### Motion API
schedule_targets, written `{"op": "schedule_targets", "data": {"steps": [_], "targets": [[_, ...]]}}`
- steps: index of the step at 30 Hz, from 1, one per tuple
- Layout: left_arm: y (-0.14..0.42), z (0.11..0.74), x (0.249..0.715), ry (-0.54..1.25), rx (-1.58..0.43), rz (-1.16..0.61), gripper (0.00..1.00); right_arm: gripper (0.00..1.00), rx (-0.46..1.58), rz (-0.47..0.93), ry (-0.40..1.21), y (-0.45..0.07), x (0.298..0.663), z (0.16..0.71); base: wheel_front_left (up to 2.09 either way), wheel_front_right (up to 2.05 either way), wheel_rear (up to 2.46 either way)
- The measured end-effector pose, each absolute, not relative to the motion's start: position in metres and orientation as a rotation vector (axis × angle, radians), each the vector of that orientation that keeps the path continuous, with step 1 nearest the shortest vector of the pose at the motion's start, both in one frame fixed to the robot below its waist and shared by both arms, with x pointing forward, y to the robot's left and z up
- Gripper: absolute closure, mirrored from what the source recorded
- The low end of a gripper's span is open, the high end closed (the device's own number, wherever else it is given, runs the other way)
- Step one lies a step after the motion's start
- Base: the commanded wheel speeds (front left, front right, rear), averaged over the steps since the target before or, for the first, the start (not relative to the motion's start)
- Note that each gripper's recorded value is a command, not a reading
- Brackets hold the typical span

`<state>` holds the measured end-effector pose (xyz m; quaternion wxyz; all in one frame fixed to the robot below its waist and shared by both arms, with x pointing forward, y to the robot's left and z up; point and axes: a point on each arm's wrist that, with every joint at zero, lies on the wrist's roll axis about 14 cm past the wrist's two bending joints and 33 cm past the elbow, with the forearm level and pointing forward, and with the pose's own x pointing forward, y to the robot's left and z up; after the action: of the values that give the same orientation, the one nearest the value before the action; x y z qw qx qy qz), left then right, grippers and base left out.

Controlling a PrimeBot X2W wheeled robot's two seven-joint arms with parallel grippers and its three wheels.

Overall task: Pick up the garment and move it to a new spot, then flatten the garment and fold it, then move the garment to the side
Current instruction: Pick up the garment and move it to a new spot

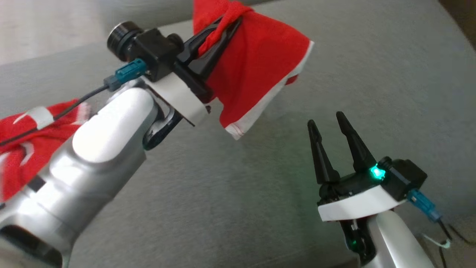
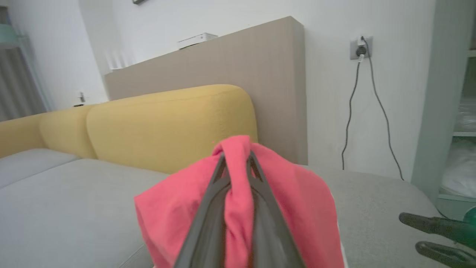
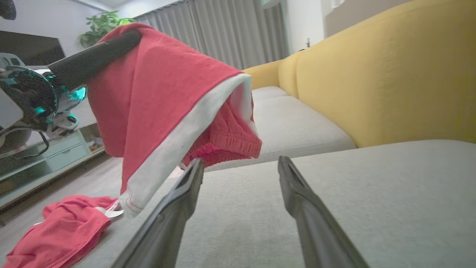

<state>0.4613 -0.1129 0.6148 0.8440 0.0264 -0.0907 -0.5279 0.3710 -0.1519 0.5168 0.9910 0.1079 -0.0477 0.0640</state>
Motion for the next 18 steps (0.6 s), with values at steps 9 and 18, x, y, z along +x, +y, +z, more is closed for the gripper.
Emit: {"op": "schedule_targets", "data": {"steps": [9,18], "targets": [[-0.161,0.561,0.474,-0.171,0.213,-1.272,0.00,0.00,0.209,0.004,-0.048,-0.187,0.359,0.502,0.00,0.00,0.00],[-0.146,0.558,0.511,-0.150,0.119,-1.134,0.00,0.00,0.188,-0.009,-0.017,-0.193,0.367,0.490,0.00,0.00,0.00]]}}
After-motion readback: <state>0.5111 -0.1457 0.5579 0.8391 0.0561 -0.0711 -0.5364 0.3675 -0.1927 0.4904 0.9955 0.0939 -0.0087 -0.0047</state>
